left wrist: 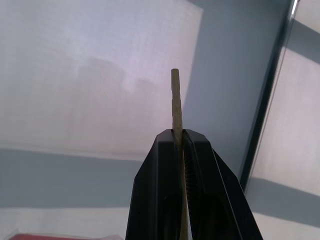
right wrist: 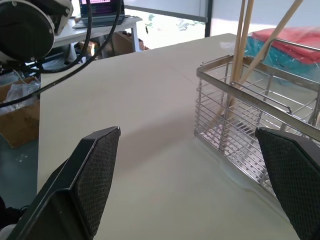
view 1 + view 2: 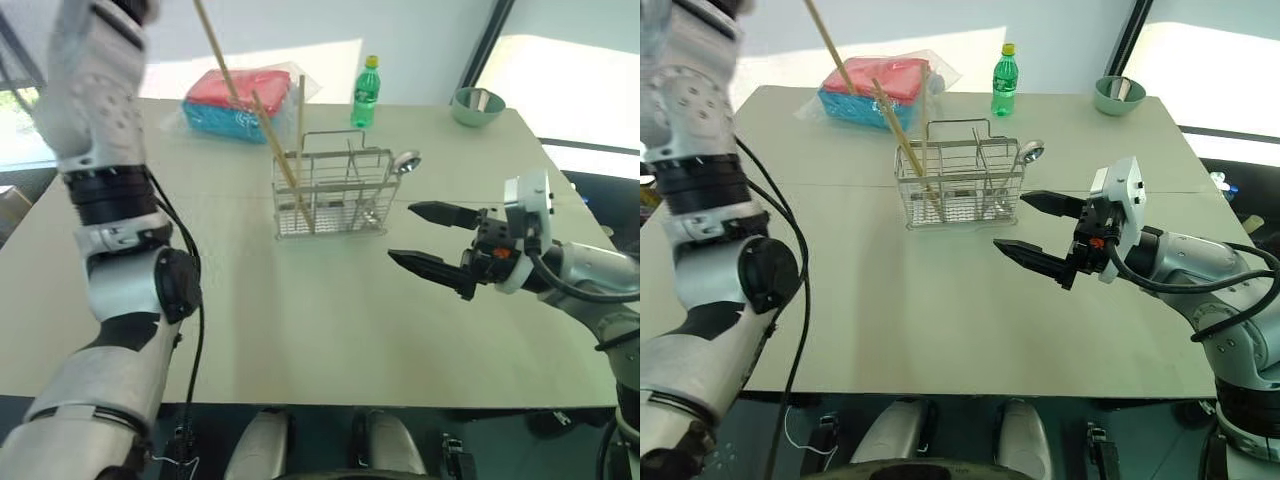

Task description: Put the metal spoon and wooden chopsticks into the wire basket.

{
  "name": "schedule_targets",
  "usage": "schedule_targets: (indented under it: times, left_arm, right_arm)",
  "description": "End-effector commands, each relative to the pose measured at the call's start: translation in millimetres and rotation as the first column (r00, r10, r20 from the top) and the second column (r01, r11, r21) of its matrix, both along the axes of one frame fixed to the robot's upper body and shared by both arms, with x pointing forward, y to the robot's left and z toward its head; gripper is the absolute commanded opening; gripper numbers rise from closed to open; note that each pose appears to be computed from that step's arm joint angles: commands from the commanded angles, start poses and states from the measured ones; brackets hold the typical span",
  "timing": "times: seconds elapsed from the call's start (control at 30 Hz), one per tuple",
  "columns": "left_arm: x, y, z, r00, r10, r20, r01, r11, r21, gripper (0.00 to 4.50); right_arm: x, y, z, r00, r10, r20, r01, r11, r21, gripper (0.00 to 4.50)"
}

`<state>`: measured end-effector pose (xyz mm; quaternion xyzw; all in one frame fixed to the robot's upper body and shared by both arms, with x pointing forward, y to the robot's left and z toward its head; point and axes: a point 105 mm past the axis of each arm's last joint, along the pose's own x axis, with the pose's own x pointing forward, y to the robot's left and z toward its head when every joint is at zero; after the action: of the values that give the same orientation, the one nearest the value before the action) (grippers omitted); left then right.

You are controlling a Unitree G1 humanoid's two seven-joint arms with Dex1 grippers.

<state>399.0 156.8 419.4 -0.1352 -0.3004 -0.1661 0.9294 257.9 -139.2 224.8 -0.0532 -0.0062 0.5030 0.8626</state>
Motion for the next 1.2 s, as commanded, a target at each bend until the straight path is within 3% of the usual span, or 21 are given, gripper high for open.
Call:
schedule_targets:
  times: [0.03,0.43,0.8,1.03,1.2]
  left_arm:
    - [-8.4,-23.8,-7.4,0.998,-0.052,0.031,0.049,0.994,0.093,0.04]
    - [11.2,-66.4,-74.8,0.986,-0.147,-0.080,0.158,0.975,0.155,0.04]
    - [19.6,-65.0,-94.8,0.986,-0.116,-0.117,0.134,0.976,0.169,0.04]
    - [24.0,-67.4,-122.3,0.969,-0.138,-0.206,0.165,0.978,0.124,0.04]
    - [28.3,-62.7,-128.7,0.958,-0.143,-0.247,0.167,0.983,0.079,0.04]
  right_arm:
    - [-7.0,0.4,10.1,0.999,-0.001,0.049,0.001,1.000,0.004,4.50]
    - [-10.7,-4.2,6.8,0.997,-0.062,0.050,0.061,0.998,0.025,4.50]
    - [-7.1,-10.2,11.0,0.994,-0.088,0.063,0.087,0.996,0.021,4.50]
    - [-5.6,-7.2,10.4,0.995,-0.076,0.068,0.075,0.997,0.013,4.50]
    - [-8.4,-1.7,8.4,0.996,-0.044,0.077,0.045,0.999,-0.006,4.50]
